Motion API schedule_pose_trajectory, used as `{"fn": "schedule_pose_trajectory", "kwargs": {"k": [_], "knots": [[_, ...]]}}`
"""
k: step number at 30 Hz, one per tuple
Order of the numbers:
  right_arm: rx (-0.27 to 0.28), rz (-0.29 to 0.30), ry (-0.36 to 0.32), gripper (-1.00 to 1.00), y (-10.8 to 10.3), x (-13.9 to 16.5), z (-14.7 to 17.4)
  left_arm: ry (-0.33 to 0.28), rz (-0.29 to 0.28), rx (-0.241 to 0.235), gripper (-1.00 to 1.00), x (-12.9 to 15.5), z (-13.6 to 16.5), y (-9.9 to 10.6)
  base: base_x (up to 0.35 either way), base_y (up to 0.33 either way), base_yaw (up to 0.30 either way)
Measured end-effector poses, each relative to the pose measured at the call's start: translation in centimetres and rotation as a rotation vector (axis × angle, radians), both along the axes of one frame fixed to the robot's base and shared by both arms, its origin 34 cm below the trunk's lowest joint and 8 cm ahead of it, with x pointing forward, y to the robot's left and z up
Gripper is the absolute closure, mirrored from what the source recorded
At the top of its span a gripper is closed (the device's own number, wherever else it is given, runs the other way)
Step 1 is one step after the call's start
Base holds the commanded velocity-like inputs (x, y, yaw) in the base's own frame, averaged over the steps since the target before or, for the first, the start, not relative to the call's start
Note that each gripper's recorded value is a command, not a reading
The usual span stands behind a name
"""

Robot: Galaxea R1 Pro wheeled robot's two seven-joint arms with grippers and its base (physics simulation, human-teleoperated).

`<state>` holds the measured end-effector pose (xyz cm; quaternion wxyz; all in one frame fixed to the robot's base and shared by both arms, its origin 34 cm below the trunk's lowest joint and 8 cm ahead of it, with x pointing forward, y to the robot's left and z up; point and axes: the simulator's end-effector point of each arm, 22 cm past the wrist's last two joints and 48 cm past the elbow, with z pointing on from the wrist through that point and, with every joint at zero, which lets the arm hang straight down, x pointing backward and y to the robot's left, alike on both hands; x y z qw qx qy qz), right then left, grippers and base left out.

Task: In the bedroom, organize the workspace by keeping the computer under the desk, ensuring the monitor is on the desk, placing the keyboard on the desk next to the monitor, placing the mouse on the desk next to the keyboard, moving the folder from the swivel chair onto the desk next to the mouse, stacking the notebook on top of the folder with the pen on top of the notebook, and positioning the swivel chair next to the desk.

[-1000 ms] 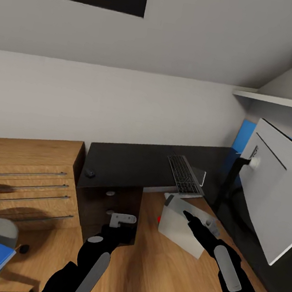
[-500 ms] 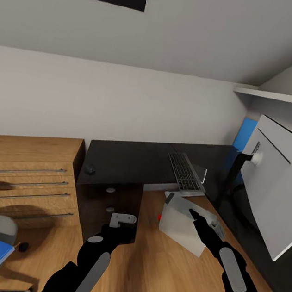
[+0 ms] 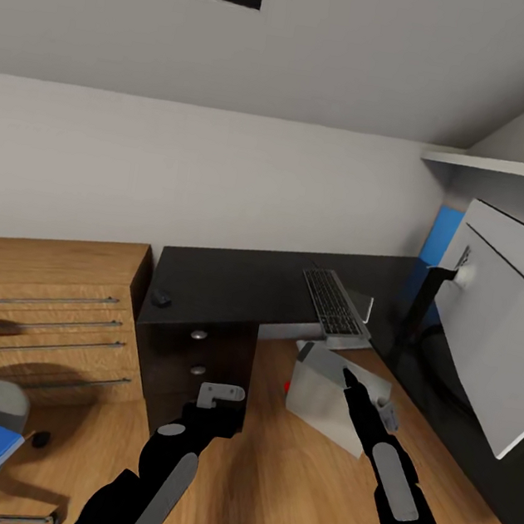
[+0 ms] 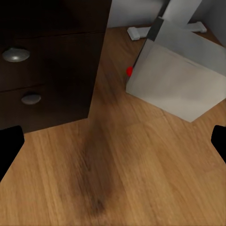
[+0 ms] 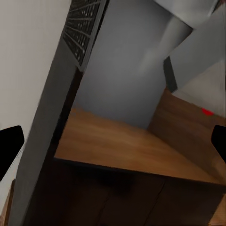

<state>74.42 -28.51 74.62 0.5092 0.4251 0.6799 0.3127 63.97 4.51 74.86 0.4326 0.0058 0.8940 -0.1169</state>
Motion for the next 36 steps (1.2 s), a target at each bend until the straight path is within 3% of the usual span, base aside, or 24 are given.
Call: {"fn": "schedule_pose_trajectory", "kwargs": {"k": [2,4,9,10,16,21,36], "knots": [[0.023,-0.007,0.003,-1.0,0.0,-0.1,-0.5,0.0,0.0,0.0,-1.0,0.0,-0.4,0.0,0.0,0.0,0.0],[0.109,-0.009,0.012,-1.0,0.4,-0.2,-1.0,0.0,-0.001,0.0,-1.0,-0.1,-0.8,0.0,0.0,0.0,0.0],[0.232,0.047,0.032,-1.0,2.0,-0.5,-2.1,0.0,-0.001,0.0,-1.0,-0.2,-1.7,0.0,0.0,0.0,0.0],[0.28,0.072,0.038,-1.0,2.4,-0.6,-2.2,0.001,-0.002,0.0,-1.0,-0.3,-1.9,0.0,0.0,0.0,0.0],[0.399,0.106,0.031,-1.0,2.4,-0.9,-2.6,0.001,-0.003,0.001,-1.0,-0.4,-3.1,-0.1,0.0,0.0,0.0],[0.42,0.103,0.007,-1.0,0.9,-0.9,-2.5,0.0,-0.004,0.002,-1.0,-0.6,-3.9,-0.1,0.0,0.0,0.0],[0.4,0.108,-0.068,-1.0,0.4,-0.2,0.7,-0.004,-0.047,0.015,-1.0,-1.3,-4.0,-1.5,0.054,0.0,0.0]]}}
